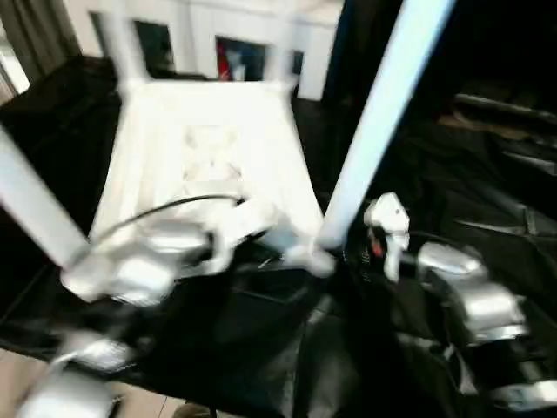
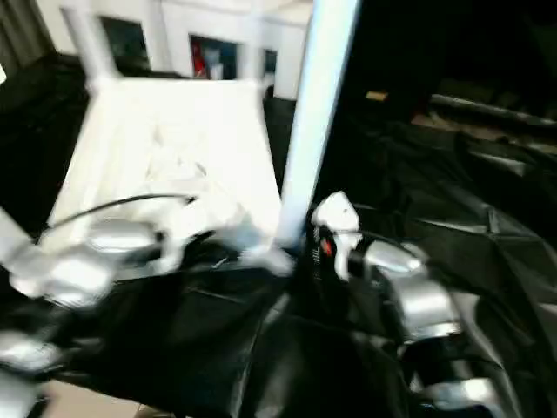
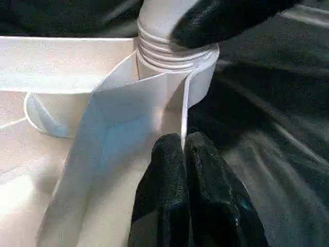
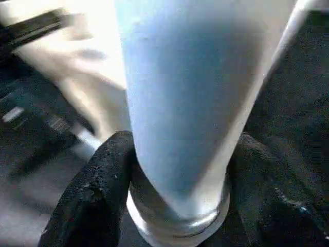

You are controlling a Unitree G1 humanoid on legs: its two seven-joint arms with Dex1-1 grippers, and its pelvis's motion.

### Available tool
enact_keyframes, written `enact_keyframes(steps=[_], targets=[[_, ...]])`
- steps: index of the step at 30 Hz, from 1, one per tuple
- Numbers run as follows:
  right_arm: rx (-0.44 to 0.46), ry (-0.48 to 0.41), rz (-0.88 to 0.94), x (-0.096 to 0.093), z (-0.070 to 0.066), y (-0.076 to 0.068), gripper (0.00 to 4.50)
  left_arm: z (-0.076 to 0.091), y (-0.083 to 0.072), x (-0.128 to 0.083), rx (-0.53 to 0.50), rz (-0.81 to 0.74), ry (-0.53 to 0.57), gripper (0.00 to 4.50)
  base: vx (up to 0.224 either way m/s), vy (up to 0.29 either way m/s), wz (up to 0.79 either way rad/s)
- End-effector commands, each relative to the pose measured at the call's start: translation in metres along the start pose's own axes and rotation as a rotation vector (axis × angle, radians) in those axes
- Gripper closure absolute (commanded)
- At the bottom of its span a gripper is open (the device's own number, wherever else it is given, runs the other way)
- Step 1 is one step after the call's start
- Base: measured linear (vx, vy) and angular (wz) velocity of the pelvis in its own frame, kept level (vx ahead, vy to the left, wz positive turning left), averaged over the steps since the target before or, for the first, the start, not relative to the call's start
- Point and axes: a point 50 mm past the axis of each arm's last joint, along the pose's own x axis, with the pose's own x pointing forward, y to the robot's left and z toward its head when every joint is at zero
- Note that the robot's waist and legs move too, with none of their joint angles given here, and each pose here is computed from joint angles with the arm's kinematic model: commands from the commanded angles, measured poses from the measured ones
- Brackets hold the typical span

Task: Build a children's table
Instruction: Rotate leg to tighten

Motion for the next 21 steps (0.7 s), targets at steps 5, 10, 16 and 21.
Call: enact_keyframes(steps=[5, 10, 16, 21], targets=[[0.132, 0.145, -0.249, 0.033, -0.03, 0.028, 2.16, 0.008, -0.016, 0.048, -0.08, 0.115, 0.016, 4.5, 0.0, 0.0, 0.0], [0.108, 0.104, -0.217, 0.041, -0.022, 0.038, 2.16, 0.012, -0.021, 0.055, -0.054, 0.084, 0.016, 4.5, 0.0, 0.0, 0.0], [0.048, 0.049, -0.099, 0.029, -0.012, 0.027, 1.44, -0.005, -0.019, 0.038, -0.019, -0.016, 0.077, 4.5, 0.0, 0.0, 0.0], [-0.061, 0.064, 0.161, 0.0, -0.004, 0.017, 1.44, -0.02, -0.017, 0.011, 0.003, -0.139, 0.107, 4.5, 0.0, 0.0, 0.0]])
